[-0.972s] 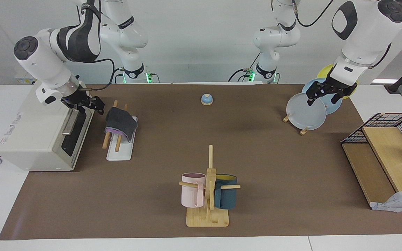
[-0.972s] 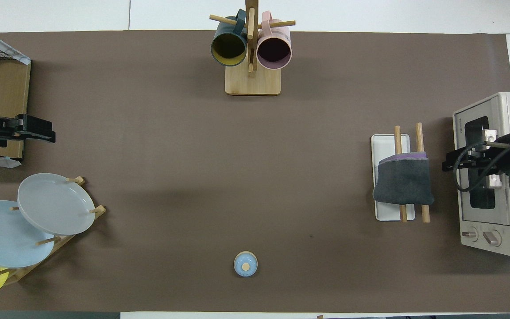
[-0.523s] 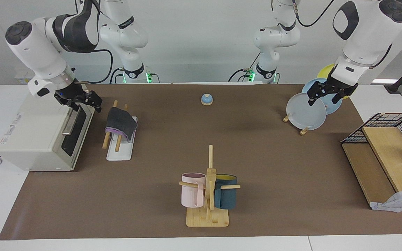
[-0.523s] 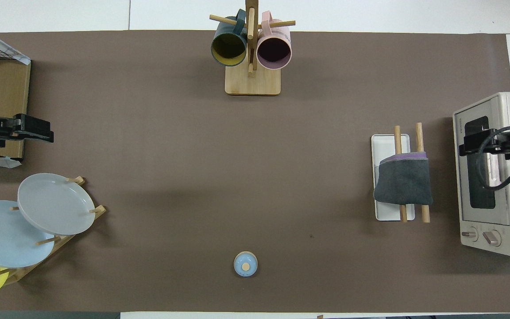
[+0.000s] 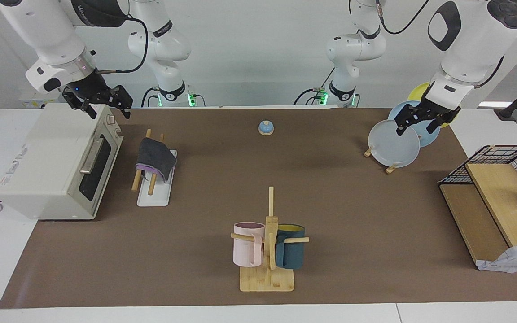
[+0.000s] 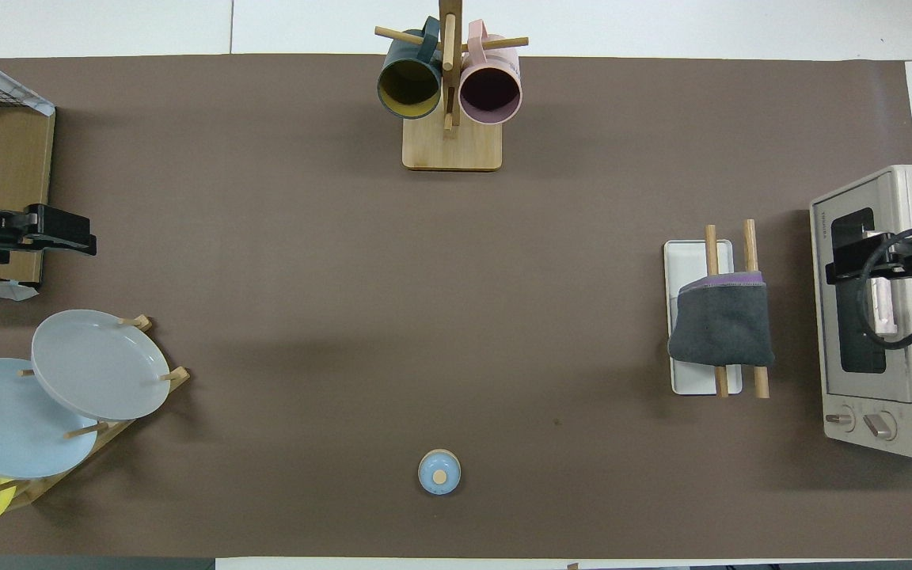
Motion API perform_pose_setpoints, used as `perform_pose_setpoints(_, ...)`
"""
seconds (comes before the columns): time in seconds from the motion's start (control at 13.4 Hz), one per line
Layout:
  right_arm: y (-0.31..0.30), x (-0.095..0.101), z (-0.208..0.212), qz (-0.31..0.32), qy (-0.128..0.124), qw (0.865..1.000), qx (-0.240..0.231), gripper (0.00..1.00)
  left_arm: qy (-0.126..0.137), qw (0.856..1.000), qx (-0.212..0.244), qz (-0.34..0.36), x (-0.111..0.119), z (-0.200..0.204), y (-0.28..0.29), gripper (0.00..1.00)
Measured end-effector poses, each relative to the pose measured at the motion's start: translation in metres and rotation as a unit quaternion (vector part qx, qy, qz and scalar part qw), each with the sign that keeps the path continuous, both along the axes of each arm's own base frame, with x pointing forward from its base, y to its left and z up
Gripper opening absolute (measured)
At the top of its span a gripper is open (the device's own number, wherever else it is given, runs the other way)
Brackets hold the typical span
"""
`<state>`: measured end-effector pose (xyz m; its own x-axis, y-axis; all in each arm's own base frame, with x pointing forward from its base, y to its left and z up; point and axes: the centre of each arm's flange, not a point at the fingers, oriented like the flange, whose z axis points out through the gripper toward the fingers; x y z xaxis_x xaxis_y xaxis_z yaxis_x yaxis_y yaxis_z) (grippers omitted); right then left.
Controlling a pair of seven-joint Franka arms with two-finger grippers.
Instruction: Fold towel and hang on rack
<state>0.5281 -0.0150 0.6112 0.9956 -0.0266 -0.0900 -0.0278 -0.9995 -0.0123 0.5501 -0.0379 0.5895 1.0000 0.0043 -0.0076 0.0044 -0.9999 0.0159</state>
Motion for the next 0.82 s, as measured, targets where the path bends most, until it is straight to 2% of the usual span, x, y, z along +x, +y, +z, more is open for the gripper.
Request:
perform_pose_setpoints(0.3, 0.007, 0.004, 0.005, -0.001, -0.006, 1.0, -0.008, 1.0, 0.0, 1.0, 0.0, 0.0, 0.0, 0.0, 0.0, 1.0)
perform_pose_setpoints(0.82, -0.009, 0.02, -0.006, -0.014, 0.001, 1.0, -0.008, 1.0, 0.0, 1.0, 0.0, 0.0, 0.0, 0.0, 0.0, 1.0)
